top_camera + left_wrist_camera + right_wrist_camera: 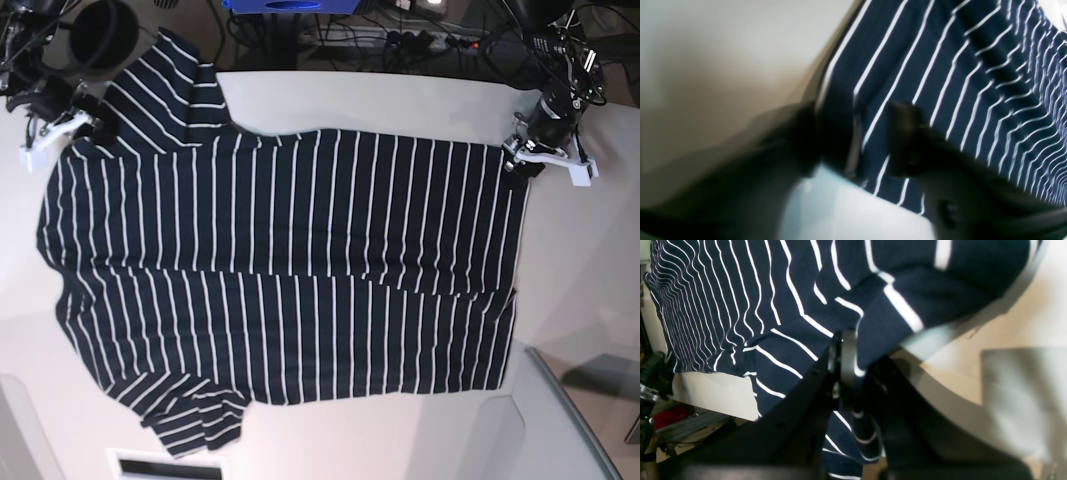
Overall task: Layout the t-shirt on the table in an organized manner, then fold the t-shirt properly
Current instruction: 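Lift the shoulder corners with both grippers and fold them over the body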
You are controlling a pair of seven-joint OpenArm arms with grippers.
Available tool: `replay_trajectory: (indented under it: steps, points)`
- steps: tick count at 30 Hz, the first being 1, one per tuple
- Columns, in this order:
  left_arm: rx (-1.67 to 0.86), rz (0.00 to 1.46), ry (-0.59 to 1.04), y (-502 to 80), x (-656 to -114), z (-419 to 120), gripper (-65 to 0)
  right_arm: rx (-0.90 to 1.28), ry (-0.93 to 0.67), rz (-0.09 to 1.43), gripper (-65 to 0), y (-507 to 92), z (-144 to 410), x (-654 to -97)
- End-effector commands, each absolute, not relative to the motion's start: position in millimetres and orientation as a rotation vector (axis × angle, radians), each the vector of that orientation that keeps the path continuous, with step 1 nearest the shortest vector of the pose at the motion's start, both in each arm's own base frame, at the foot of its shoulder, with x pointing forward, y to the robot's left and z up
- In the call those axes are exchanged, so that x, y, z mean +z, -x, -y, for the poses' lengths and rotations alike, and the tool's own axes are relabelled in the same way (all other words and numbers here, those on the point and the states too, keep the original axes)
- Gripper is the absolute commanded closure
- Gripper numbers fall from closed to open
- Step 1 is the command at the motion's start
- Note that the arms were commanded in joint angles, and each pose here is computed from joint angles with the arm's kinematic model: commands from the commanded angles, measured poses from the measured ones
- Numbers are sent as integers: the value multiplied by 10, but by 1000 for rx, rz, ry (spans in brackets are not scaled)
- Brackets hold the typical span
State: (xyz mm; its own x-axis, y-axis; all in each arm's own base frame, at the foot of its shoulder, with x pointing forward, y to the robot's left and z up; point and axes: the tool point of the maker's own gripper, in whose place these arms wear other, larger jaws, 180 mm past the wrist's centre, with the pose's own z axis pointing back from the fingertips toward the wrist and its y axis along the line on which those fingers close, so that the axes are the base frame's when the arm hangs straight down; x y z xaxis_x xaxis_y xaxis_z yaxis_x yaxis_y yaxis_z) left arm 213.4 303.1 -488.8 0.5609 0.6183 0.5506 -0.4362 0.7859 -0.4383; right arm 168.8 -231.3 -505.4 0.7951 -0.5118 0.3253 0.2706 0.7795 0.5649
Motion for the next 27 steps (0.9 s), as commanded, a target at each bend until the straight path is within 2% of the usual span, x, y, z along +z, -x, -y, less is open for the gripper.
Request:
replay_trajectory:
  steps: [1,3,11,19,27]
  points:
    - [622,662,248,-1983,-5003,-3006,-146,-422,-476,427,-5,-1552,2390,-5111]
    - [622,666,251,-2006,-4996,-2999,0,-422,-477,428,-5,-1560,2390,-5109]
    - [601,680,236,-2028,-4921,-3044,0,-396,-443,445,-2,-1590,2531,-5033]
    - [472,673,158,-1794,-4572,-3094,0,-274,-317,516,-2,-1521,2755,-4638]
    - [434,676,131,-1600,-4444,-3004,0,-228,-280,539,-2,-1496,2776,-4491]
